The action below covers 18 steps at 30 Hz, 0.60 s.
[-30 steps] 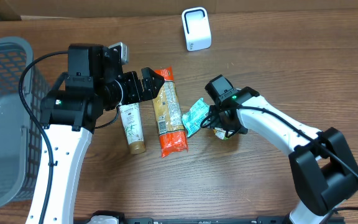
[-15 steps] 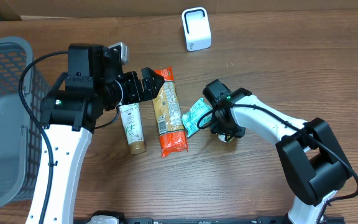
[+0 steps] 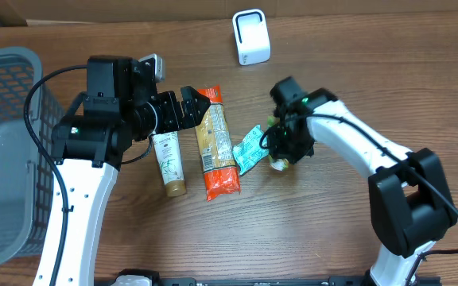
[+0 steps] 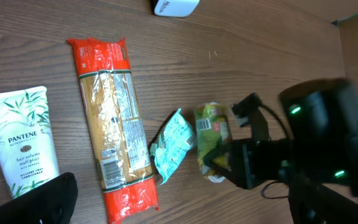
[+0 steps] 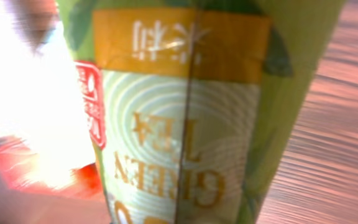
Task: Scan the item barcode
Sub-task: 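Grasp the tea pouch with the right gripper and lift it, then carry the tea pouch to the white scanner and hold it there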
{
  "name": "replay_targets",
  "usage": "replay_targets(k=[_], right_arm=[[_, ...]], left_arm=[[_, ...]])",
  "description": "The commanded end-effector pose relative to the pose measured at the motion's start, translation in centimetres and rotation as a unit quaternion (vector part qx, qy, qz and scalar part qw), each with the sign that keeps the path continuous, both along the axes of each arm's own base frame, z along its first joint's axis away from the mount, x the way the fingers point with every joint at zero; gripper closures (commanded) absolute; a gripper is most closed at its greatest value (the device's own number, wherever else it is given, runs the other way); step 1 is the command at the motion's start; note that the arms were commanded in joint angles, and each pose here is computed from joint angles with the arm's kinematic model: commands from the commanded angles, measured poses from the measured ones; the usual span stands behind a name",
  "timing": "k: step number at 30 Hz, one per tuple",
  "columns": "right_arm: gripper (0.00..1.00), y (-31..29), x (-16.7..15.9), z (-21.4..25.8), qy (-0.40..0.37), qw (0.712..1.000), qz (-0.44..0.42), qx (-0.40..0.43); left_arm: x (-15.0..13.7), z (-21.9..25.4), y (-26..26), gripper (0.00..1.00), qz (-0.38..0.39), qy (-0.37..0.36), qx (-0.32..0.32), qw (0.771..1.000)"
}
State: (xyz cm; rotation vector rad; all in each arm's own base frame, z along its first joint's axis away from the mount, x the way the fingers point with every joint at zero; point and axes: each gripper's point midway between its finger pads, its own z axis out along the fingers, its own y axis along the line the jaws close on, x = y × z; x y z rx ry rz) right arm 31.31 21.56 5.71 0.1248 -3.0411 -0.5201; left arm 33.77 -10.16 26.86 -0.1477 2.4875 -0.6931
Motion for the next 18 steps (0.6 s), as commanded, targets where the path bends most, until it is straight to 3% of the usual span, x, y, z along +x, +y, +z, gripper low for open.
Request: replay_targets(k=[1, 9, 13, 18], right_arm=[[0.96, 4.2, -0.2, 8.6, -0.040, 0.968, 0.102, 0.228], [0.96, 3.5, -1.4, 16.3, -0.065, 0.872, 0.158, 0.459], [0.96, 2.4, -1.4, 17.9, -0.072, 0.849, 0.149, 0.502], [0.96, 1.8, -1.3, 18.3, -0.076, 0.850, 0.141, 0.502]], left_arm=[[0.3, 0.6, -0.4, 0.00, -0.013, -0.010, -0.001, 1.000], [0.3, 0.6, -0.4, 0.00, -0.013, -0.010, -0.001, 1.000], [0.3, 0.6, -0.4, 0.00, -0.013, -0.010, -0.001, 1.000], [0.3, 0.6, -0.4, 0.00, -0.013, -0.010, -0.001, 1.000]])
